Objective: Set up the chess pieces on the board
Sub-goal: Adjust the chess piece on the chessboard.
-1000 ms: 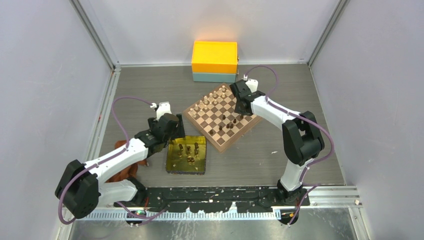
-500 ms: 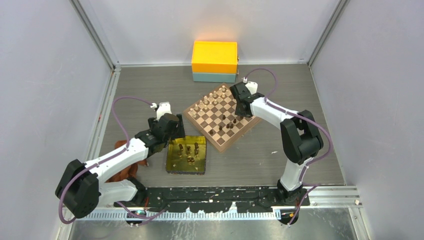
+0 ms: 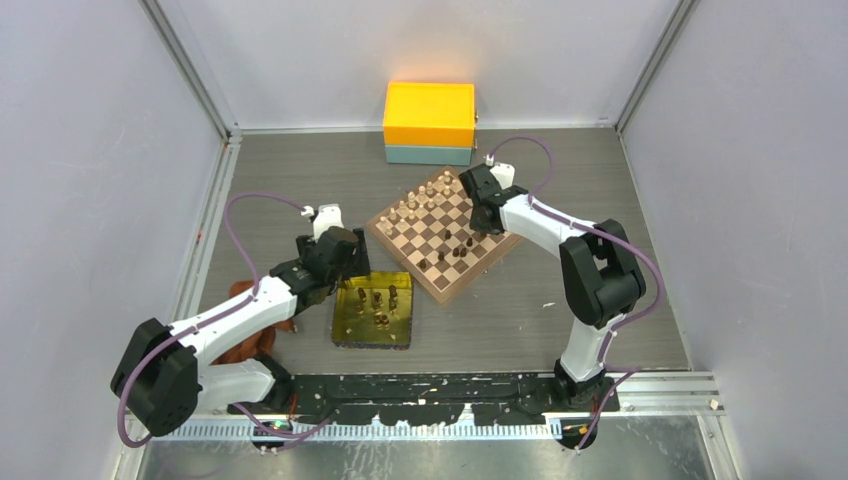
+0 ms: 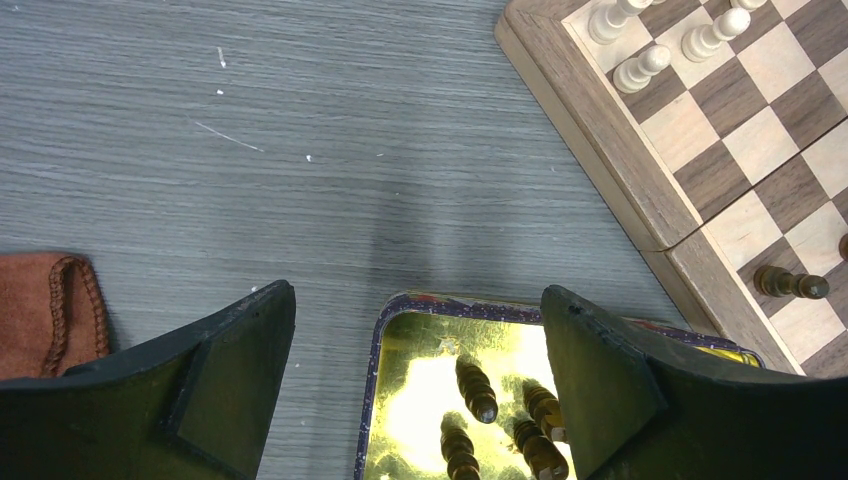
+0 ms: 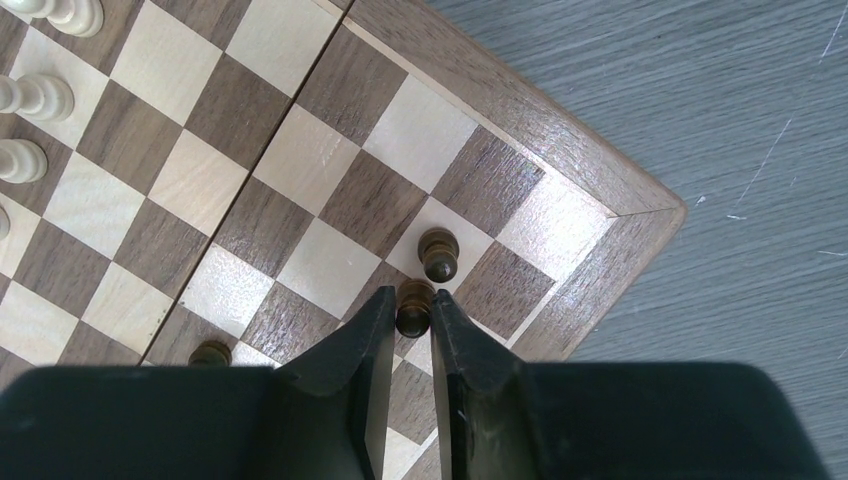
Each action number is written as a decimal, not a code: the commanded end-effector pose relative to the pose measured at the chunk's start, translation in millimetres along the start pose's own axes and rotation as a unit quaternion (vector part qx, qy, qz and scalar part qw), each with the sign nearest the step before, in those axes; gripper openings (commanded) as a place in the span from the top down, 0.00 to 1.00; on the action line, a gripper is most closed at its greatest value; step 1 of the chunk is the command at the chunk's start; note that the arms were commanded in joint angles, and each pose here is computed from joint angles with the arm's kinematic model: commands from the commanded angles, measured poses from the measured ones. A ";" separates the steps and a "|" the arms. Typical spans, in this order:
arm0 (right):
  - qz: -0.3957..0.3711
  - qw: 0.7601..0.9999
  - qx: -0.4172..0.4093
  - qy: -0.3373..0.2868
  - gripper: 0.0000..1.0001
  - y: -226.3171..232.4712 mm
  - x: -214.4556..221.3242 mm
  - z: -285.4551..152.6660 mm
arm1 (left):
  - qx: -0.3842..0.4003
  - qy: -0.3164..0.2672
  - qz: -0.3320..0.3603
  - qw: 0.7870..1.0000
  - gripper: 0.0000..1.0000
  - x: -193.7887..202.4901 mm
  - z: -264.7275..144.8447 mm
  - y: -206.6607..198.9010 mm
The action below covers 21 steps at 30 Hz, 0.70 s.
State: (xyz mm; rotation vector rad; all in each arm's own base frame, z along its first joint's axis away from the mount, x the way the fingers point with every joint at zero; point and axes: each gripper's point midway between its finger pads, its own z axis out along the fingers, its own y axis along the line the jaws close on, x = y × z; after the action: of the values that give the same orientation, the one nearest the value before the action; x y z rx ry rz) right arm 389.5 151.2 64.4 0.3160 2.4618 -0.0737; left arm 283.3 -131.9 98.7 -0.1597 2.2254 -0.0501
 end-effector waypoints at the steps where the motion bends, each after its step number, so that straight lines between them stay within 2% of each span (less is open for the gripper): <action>1: 0.012 1.000 -0.007 -0.012 0.75 6.1 -5.8 1.9 | 0.007 -0.024 -0.019 1.000 0.07 -13.2 0.9 -7.0; 21: 0.015 0.999 -0.027 -0.010 0.85 12.0 -5.3 -7.9 | 0.011 -0.024 -0.021 0.999 0.07 -14.2 -0.8 -8.6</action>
State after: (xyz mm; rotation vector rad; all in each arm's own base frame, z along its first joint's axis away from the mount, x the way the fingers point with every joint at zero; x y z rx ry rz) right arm 390.0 151.8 62.1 0.3155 2.4625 -0.0713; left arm 283.3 -132.0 98.6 -0.1603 2.2258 -0.0506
